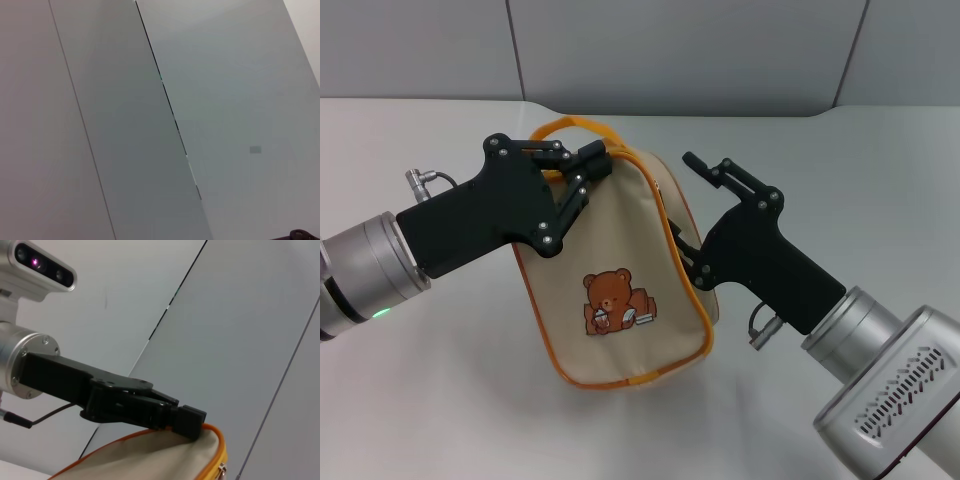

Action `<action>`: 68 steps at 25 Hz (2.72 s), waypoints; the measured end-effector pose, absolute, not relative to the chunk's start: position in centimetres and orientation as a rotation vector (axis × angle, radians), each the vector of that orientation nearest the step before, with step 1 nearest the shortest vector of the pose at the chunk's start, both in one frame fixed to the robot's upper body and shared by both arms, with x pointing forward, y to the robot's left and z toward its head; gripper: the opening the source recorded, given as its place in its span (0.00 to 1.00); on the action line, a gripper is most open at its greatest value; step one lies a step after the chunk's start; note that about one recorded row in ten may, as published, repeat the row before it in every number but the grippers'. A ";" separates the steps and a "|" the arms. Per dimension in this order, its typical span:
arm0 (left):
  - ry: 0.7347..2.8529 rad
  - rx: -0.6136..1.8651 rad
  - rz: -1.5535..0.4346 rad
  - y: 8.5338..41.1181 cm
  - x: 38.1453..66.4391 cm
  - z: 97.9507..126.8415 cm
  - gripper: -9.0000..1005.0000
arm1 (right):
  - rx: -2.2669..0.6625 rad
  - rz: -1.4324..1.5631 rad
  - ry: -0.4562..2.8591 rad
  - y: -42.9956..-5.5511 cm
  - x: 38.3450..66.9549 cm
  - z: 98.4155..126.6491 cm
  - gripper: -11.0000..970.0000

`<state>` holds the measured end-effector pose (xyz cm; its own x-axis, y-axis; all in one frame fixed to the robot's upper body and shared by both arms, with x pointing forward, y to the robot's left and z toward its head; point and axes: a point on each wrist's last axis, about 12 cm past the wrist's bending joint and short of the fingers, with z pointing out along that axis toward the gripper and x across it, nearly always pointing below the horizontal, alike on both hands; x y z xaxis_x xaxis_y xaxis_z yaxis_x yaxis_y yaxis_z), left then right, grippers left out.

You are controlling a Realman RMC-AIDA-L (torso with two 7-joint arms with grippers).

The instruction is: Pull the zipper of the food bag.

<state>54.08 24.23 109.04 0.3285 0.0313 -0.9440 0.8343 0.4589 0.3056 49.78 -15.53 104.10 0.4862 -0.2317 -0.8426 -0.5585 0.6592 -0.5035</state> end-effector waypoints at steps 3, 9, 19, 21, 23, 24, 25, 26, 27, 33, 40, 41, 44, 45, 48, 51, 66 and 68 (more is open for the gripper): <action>1.122 0.964 -0.649 24.2 54.1 109.0 0.05 | -0.868 0.235 1.078 -15.4 49.8 104.1 0.63; 1.121 0.965 -0.649 24.2 54.1 109.1 0.05 | -0.861 0.247 1.079 -15.2 49.6 104.1 0.37; 1.119 0.966 -0.652 24.1 54.1 109.1 0.05 | -0.866 0.263 1.069 -14.7 49.5 104.3 0.07; 1.119 0.965 -0.654 24.1 54.1 109.1 0.05 | -0.864 0.264 1.073 -14.7 49.3 104.2 0.05; 1.119 0.965 -0.654 24.1 54.1 109.1 0.05 | -0.861 0.263 1.076 -14.8 49.2 104.1 0.03; 1.119 0.966 -0.654 24.1 54.1 109.1 0.05 | -0.859 0.260 1.082 -14.9 49.0 104.0 0.03; 1.119 0.966 -0.654 24.1 54.1 109.0 0.05 | -0.857 0.254 1.088 -15.0 48.8 103.8 0.02; 1.119 0.966 -0.654 24.1 54.1 109.1 0.05 | -0.857 0.230 1.107 -15.6 48.0 103.2 0.01; 1.119 0.966 -0.654 24.1 54.1 109.1 0.05 | -0.857 0.230 1.107 -15.6 48.0 103.2 0.01; 1.124 0.964 -0.651 24.2 54.1 109.0 0.05 | -0.870 0.185 1.186 -17.7 44.7 101.0 0.01; 1.130 0.963 -0.647 24.2 54.1 108.9 0.05 | -0.882 0.119 1.304 -20.4 41.9 98.8 0.01; 1.134 0.958 -0.654 24.1 54.1 108.8 0.05 | -0.865 0.118 1.294 -20.6 41.6 98.9 0.01; 1.143 0.942 -0.664 24.0 53.9 108.6 0.05 | -0.841 0.123 1.274 -20.7 41.5 99.2 0.01; 1.150 0.924 -0.671 24.0 53.8 108.5 0.05 | -0.821 0.127 1.269 -20.8 41.5 99.4 0.01; 1.182 0.847 -0.696 23.8 53.4 107.8 0.05 | -0.730 0.151 1.275 -21.3 41.5 99.9 0.01; 1.257 0.752 -0.699 23.4 52.6 106.1 0.05 | -0.594 0.248 1.320 -22.5 42.6 100.3 0.01; 1.219 0.729 -0.733 24.0 48.9 104.8 0.30 | -0.617 0.888 1.490 -28.3 48.7 104.4 0.68; 1.230 0.809 -0.823 24.4 49.0 105.3 0.37 | -0.680 0.939 1.496 -28.6 48.6 104.9 0.72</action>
